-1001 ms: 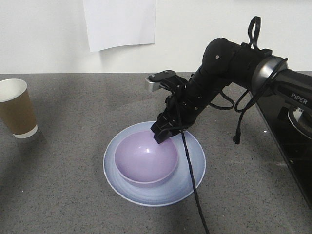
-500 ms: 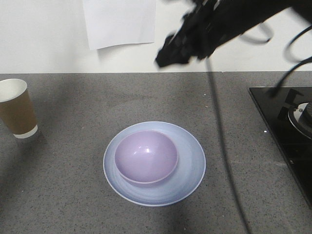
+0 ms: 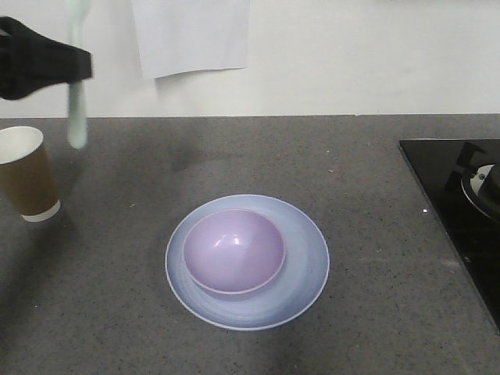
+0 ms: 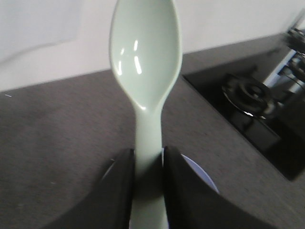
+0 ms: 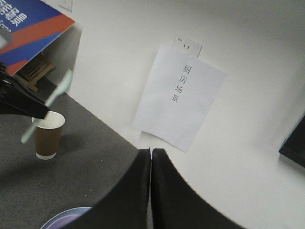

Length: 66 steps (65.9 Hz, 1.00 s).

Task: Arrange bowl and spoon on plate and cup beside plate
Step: 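Open the right gripper and lift it away from the bowl, then move the left gripper over the bowl and lower the spoon into it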

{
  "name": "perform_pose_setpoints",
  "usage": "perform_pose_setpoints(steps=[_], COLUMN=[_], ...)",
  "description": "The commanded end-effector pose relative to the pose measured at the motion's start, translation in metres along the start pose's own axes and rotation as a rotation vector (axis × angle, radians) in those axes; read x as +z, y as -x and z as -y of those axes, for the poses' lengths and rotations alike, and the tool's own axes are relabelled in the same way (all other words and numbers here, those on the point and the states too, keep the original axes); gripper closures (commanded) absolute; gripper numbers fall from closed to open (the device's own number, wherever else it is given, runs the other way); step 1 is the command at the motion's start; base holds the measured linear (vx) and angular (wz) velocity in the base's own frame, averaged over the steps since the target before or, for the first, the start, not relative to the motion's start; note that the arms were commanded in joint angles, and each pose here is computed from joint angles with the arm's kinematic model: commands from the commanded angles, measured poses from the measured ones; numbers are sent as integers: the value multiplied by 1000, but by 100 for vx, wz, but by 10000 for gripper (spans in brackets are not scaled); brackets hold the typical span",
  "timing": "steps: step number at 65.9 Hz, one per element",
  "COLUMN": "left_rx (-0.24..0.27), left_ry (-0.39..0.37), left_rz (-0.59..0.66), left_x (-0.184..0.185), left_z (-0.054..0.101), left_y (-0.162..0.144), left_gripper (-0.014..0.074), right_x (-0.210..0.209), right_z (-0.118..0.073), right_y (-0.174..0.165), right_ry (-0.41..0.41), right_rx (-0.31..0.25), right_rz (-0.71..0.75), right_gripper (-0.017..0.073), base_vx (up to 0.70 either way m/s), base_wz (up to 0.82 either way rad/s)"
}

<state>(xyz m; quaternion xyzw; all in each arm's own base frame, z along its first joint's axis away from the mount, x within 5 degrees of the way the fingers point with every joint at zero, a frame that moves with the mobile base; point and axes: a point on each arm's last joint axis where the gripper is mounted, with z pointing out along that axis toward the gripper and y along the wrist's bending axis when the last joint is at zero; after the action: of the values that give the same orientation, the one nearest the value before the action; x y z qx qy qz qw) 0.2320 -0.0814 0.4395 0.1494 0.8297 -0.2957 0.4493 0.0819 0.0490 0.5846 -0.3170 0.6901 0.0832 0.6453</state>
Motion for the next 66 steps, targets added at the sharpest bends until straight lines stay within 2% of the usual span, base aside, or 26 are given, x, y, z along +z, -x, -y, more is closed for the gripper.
perform_pose_setpoints(steps=[1,11,19,22,30,35,39,47,66], left_rx=[-12,2,25,42,67,67,71,75,70], left_ry=[-128,-194,-164,-129,-48,-17,-12,-18,-15], left_rz=[-30,-241,-403,-460,-588,-669,-722,-735,-624], left_x=[16,57,83,92,112,122,127,135,142], left_z=[15,26,35,36,37,36,37,39,41], left_y=[1,-21,-41,-49,-68,-78,-85,-90,-83], left_gripper=[601,601,601,601,601,601,601,601,601], right_x=[-32,-80,-106,-113,-123,-120,-112,-99,-92], right_z=[-12,-38,-58,-66,-82,-88,-88,-85,-82], right_y=[-12,-63,-110,-129,-169,-188,-194,-198,-196], right_ry=[-71,-204,-323,-351,-377,-360,-339,-315,-311], right_rx=[-16,-17,-20,-12,95,162,198,210,213], right_rz=[60,135,283,343,493,502,452,349,320], right_gripper=[565,565,565,565,565,565,565,565,565], base_vx=[0,0,0,0,0,0,0,0,0], base_wz=[0,0,0,0,0,0,0,0,0])
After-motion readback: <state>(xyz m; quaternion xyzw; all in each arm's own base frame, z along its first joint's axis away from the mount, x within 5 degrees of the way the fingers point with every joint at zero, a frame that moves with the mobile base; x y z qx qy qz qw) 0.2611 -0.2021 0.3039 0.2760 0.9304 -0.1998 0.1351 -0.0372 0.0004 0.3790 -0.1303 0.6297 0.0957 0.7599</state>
